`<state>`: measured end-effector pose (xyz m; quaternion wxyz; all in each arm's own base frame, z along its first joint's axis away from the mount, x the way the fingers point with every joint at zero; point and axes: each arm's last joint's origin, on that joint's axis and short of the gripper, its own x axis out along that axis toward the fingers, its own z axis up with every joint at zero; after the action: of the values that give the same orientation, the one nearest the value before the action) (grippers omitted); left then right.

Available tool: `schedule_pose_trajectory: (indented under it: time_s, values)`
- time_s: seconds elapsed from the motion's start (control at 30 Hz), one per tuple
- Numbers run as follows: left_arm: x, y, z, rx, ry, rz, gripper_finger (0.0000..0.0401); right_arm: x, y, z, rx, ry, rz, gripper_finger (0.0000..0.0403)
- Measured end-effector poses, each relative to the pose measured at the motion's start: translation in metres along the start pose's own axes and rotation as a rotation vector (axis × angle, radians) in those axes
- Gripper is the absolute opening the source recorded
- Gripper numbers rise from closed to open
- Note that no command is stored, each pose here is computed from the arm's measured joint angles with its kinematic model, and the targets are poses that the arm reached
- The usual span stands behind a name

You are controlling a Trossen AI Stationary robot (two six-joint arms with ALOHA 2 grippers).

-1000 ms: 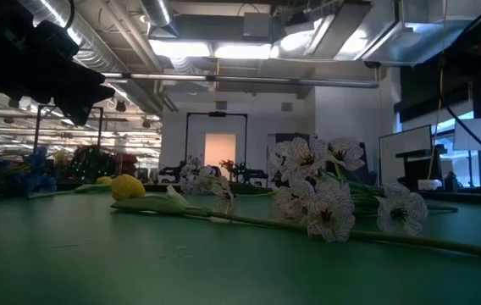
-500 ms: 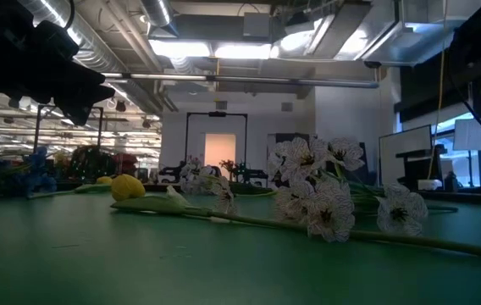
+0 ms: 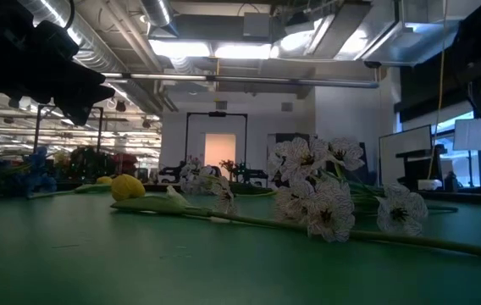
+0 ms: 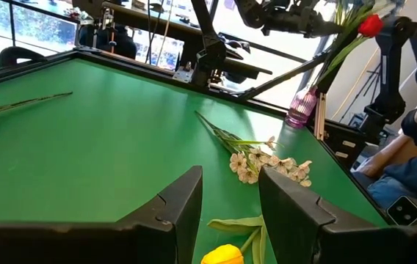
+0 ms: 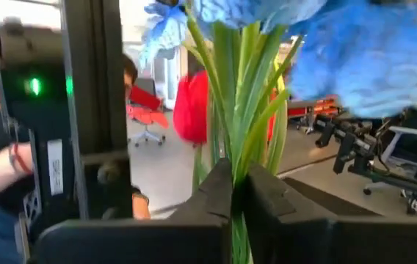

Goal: Sort flowers into vase by color
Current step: Put the right blue flowers into the purple vase, then move the white flower from the bottom to the top middle of the table

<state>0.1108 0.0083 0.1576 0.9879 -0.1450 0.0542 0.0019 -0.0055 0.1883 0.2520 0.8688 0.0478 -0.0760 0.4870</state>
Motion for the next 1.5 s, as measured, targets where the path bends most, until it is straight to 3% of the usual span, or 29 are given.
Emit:
schedule_pose_trajectory:
  time_s: [0.23, 0.43, 0.6, 0.83, 1.17, 1.33, 1.5]
  values:
    - [0.0, 0.0, 0.0, 0.0, 0.0, 0.0, 0.0132, 0.002, 0.002, -0.005, 0.085, 0.024, -0.017, 0.0071]
    - [0.0, 0.0, 0.0, 0.0, 0.0, 0.0, 0.0132, 0.009, 0.005, 0.013, 0.166, 0.084, -0.025, 0.0125]
    - [0.0, 0.0, 0.0, 0.0, 0.0, 0.0, 0.0132, 0.015, 0.007, 0.023, 0.19, 0.281, -0.074, 0.0158]
    - [0.0, 0.0, 0.0, 0.0, 0.0, 0.0, 0.0132, 0.011, 0.005, 0.053, 0.394, 0.599, -0.07, 0.0173]
    - [0.0, 0.0, 0.0, 0.0, 0.0, 0.0, 0.0132, -0.017, -0.019, 0.105, 0.704, 0.93, -0.312, 0.0174]
    - [0.0, 0.0, 0.0, 0.0, 0.0, 0.0, 0.0132, -0.022, -0.027, 0.115, 0.637, 0.904, -0.382, 0.0174]
    - [0.0, 0.0, 0.0, 0.0, 0.0, 0.0, 0.0132, -0.023, -0.047, 0.111, 0.459, 0.829, -0.607, 0.0174]
